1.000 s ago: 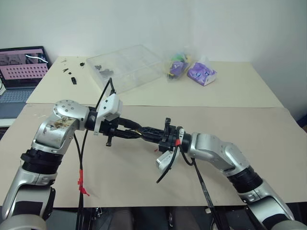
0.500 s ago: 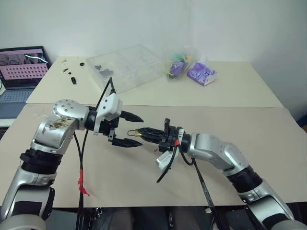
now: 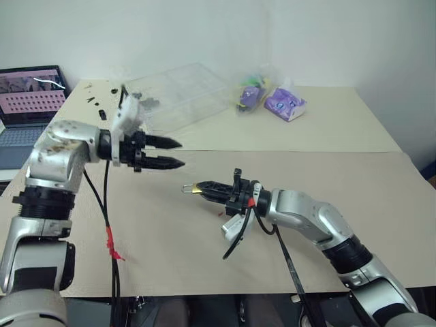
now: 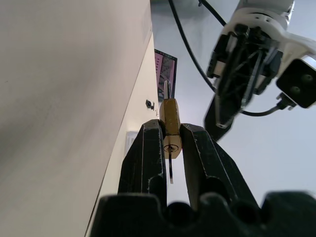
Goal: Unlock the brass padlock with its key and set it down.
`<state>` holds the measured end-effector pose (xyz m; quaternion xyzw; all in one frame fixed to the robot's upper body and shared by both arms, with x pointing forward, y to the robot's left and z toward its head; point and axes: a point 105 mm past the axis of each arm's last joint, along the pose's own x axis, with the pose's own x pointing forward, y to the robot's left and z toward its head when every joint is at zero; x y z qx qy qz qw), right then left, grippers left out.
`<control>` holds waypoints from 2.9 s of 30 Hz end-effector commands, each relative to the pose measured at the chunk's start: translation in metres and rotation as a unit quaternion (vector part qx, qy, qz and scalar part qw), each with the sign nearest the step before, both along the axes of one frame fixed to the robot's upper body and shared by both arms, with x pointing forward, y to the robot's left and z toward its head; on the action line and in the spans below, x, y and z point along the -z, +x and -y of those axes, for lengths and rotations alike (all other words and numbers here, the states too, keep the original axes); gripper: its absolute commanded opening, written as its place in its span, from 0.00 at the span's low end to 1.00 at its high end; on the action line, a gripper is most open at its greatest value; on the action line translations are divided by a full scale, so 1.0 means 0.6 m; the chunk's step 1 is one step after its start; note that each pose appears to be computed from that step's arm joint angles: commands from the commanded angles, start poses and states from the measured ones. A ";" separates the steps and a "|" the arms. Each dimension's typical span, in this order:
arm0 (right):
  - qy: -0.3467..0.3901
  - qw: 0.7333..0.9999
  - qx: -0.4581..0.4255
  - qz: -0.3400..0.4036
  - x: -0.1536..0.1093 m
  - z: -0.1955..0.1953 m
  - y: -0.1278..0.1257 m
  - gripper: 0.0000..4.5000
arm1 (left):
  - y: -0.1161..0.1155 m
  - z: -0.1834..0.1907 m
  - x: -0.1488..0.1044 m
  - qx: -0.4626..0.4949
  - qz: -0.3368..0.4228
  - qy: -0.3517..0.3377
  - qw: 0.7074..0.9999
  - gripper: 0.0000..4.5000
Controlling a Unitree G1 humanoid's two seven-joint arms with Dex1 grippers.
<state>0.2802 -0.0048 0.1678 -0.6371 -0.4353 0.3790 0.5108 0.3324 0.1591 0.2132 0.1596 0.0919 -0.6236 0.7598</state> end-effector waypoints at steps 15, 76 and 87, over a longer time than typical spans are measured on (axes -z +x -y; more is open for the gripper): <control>0.019 1.000 0.007 0.014 -0.022 0.004 0.000 0.03 | -0.028 0.029 0.004 0.053 0.008 0.009 0.998 0.01; 0.019 0.998 -0.031 0.060 -0.049 -0.002 -0.022 0.03 | -0.020 0.031 0.023 0.047 0.020 0.022 0.998 0.01; 0.025 0.999 -0.004 0.033 -0.045 0.015 -0.007 0.03 | -0.017 0.015 0.028 0.027 0.021 0.031 0.999 0.01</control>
